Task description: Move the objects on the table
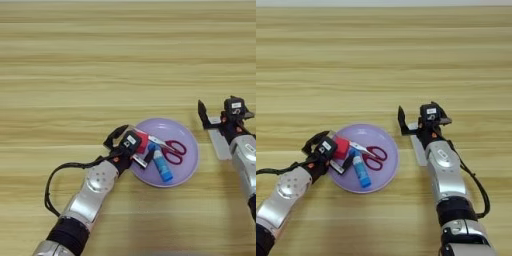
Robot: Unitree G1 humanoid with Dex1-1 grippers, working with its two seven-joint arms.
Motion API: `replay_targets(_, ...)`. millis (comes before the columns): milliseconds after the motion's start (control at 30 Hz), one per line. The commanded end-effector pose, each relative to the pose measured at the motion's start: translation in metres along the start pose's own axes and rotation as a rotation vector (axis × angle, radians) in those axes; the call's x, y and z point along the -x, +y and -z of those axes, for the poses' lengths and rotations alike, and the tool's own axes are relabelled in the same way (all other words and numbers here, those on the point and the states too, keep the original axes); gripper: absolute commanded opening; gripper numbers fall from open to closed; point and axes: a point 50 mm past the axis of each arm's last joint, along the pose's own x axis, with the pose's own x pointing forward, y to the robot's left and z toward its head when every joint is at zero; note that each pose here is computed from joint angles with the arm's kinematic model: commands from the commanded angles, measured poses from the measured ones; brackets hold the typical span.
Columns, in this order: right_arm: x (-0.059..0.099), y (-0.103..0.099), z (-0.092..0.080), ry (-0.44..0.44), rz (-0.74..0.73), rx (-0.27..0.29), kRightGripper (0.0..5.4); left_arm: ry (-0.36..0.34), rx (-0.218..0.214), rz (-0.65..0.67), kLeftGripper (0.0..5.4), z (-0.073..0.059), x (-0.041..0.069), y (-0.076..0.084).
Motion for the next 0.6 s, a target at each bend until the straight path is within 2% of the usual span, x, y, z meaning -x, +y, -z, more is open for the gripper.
replay_targets(33,0.0012,0.0003,0.0014,0.015,0.005,0.001,5.38,0.036,0.001,0.018,5.40,0.0081,0.0025,-0.0024)
replay_targets(100,0.0012,0.0004,0.0011,0.014,0.005,0.001,5.38,0.036,-0.001,0.017,5.40,0.0081,0.0027,-0.0022)
replay_targets(600,0.0001,0.0044,0.0006,0.014,0.007,-0.001,5.40,0.032,-0.007,0.013,3.82,0.0088,0.0046,0.0019)
